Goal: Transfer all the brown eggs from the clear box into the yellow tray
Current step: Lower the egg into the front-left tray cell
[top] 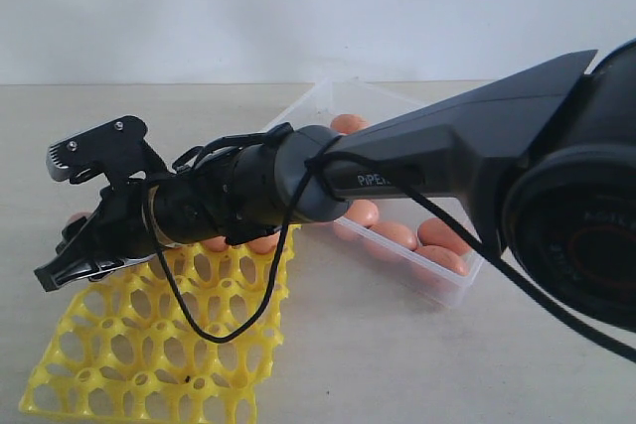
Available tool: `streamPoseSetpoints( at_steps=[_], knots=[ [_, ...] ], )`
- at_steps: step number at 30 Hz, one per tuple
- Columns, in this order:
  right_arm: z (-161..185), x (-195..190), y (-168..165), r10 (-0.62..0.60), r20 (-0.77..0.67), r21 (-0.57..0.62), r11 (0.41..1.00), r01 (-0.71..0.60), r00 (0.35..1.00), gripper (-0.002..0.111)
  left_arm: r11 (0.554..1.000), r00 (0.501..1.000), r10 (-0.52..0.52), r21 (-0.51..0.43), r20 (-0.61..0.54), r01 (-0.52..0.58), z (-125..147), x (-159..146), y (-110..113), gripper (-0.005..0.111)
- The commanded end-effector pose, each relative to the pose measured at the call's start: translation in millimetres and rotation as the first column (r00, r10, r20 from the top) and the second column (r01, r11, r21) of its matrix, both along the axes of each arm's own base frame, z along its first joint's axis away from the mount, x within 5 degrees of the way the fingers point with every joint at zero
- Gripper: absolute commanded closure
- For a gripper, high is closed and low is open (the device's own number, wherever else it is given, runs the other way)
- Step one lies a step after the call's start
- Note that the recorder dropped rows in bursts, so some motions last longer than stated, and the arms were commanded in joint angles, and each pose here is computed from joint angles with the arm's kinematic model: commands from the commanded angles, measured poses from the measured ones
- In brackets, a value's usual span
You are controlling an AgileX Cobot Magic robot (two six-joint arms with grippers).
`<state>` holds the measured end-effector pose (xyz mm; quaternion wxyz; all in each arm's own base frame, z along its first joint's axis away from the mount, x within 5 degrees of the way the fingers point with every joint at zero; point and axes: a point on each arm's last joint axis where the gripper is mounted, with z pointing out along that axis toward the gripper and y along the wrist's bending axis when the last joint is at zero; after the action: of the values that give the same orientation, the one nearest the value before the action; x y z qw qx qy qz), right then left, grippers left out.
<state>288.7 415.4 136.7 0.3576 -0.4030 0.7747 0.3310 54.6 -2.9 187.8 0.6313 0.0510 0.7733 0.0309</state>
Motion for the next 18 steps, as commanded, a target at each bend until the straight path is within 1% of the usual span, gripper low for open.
streamPoseSetpoints(
  at_steps=[1,5,7,10,11,13,18],
  knots=[
    [4.1,-3.7,2.4,0.053,-0.003,0.025,0.998,-0.052,0.999,0.083,1.0,1.0,-0.005,0.005,0.007,0.005,-0.2,0.1,-0.2,0.111],
    [5.2,-9.1,4.4,0.121,-0.006,0.04,0.992,-0.121,0.993,0.086,1.0,1.0,-0.005,0.005,0.007,0.005,-0.2,0.1,-0.2,0.111],
    [4.9,-9.7,3.9,0.144,0.019,0.017,0.989,-0.145,0.989,0.093,1.0,1.0,-0.005,0.005,0.007,0.005,-0.2,0.1,-0.2,0.111],
    [4.5,-9.7,2.9,0.177,0.067,-0.02,0.984,-0.176,0.982,0.106,1.0,1.0,-0.005,0.005,0.007,0.005,-0.2,0.1,-0.2,0.111],
    [4.2,-9.6,2.7,0.188,0.083,-0.032,0.982,-0.186,0.979,0.108,1.0,1.0,-0.005,0.005,0.007,0.005,-0.2,0.1,-0.2,0.111],
    [3.2,-7.9,1.6,0.192,0.116,-0.06,0.981,-0.186,0.975,0.108,1.0,1.0,-0.005,0.005,0.007,0.005,-0.2,0.1,-0.2,0.111],
    [1.4,1.0,-2.3,0.118,0.169,-0.112,0.989,-0.1,0.978,0.107,1.0,1.0,-0.005,0.005,0.007,0.005,-0.2,0.1,-0.2,0.111]
  ],
)
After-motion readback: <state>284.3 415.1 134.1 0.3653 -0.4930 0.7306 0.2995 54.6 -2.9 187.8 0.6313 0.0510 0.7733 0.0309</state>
